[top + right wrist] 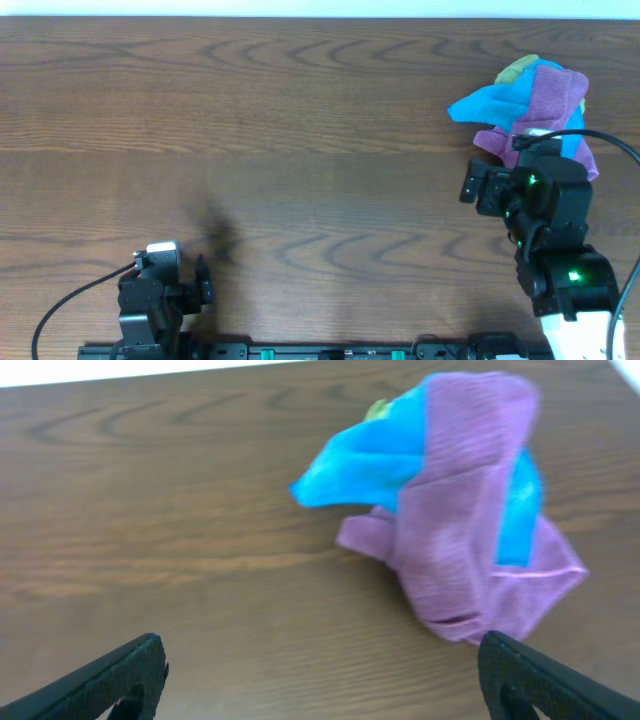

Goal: Fold the cloth
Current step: 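Reach the right gripper to the purple towel and grasp its edge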

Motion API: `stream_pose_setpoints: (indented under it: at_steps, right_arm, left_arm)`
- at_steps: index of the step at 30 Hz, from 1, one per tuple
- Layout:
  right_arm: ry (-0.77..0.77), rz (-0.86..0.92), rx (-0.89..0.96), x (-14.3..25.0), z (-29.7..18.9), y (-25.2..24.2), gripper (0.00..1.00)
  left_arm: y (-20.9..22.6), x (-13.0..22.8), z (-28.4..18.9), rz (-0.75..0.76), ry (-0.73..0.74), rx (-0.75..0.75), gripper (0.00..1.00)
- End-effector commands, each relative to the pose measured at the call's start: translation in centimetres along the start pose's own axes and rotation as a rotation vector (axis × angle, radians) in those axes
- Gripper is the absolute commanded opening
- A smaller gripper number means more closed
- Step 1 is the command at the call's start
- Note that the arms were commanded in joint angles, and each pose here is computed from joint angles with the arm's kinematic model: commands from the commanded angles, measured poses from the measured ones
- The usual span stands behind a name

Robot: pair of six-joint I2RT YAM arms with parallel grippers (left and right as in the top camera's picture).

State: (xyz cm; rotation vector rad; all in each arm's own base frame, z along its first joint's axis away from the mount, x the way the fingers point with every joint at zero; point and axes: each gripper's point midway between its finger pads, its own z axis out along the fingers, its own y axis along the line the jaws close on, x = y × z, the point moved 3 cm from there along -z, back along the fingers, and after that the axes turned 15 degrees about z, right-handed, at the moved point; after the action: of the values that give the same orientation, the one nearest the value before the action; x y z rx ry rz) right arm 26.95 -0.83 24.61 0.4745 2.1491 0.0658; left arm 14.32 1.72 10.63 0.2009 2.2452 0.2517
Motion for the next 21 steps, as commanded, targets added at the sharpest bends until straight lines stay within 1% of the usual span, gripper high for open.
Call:
stream_pose_setpoints:
  at_steps: [1,4,8,16,21]
  right_arm:
    - [-0.088,0.042,0.127,-1.9,-0.4,-1.8,0.99]
    - [-0.117,0.062,0.160,-2.6,-0.1,-2.6,0.99]
    - [-0.135,0.094,0.168,-3.8,1.3,-3.6,0.99]
    - [-0.014,0.165,0.192,-2.8,5.3,-6.5,0.99]
    - [0.016,0.210,0.232,-2.6,7.7,-8.7,0.99]
  left_arm:
    - [-0.2,0.1,0.1,0.017,0.000,0.007,0.95]
    - [-0.2,0.1,0.1,0.017,0.000,0.007,0.95]
    - [-0.2,0.1,0.1,0.017,0.000,0.008,0.95]
    - [-0.2,0.1,0.1,0.017,0.000,0.008,0.95]
    - [-0.2,0.1,0.1,0.017,0.000,0.008,0.95]
